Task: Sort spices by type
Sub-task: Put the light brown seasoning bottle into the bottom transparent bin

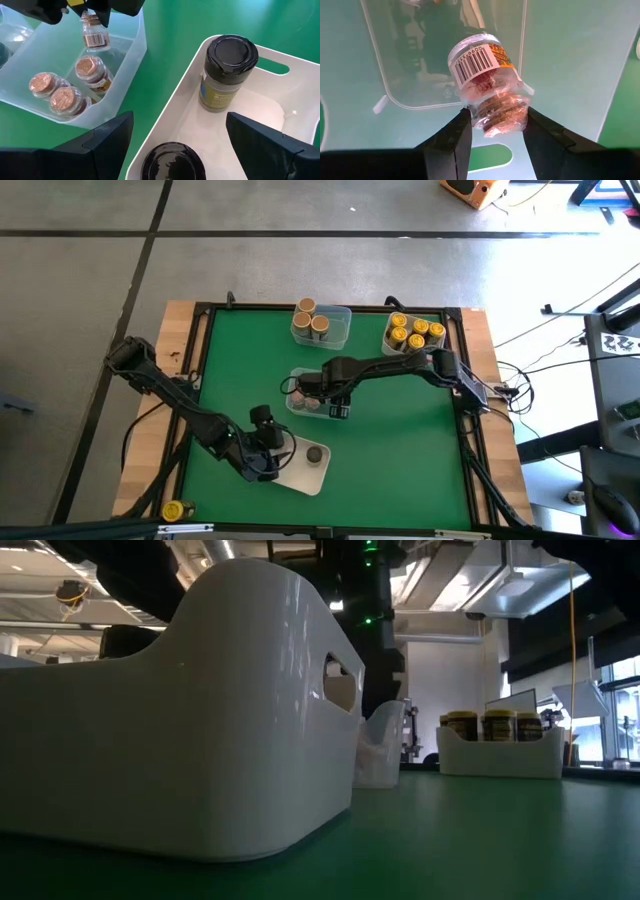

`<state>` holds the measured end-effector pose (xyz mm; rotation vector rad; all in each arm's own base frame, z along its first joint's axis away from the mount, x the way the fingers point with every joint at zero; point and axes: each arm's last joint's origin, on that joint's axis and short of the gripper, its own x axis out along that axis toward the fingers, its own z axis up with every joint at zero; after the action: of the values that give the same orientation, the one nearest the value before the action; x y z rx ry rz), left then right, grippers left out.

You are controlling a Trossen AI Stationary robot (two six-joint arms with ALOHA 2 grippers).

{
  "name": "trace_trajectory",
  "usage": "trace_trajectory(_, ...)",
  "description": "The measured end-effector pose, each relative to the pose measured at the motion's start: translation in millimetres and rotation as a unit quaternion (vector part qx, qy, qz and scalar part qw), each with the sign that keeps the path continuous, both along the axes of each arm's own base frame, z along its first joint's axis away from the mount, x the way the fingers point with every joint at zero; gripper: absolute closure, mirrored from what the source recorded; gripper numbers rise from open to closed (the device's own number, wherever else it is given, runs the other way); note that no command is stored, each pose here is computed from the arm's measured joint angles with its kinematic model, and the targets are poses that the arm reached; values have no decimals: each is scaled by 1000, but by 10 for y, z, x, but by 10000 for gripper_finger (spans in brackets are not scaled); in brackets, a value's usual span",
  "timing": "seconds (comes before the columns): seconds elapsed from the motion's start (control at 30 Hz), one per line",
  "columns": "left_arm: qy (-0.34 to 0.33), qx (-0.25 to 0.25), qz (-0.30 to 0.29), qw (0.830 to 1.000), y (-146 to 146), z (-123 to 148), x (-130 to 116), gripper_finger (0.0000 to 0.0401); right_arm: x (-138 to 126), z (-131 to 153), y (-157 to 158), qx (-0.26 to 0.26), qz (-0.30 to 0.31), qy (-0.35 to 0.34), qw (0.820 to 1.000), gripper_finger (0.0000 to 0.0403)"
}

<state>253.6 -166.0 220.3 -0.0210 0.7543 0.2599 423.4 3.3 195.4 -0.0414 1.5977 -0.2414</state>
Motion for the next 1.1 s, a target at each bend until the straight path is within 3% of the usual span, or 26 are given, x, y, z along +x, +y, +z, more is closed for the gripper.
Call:
trace_trajectory(0.7, -1, 0, 0, 1000, -1, 1, 1, 86, 11, -23, -5, 0, -10, -2, 1000, 244)
trace_trajectory(0.97, -1, 0, -1, 1000, -1, 1, 1, 86, 3, -9, -3, 5, -4, -1, 1000, 152)
trace_trajectory(1.1, -1, 1, -1, 1000, -1, 1, 1, 86, 8, 132, 4, 4, 0, -8, 1000, 112)
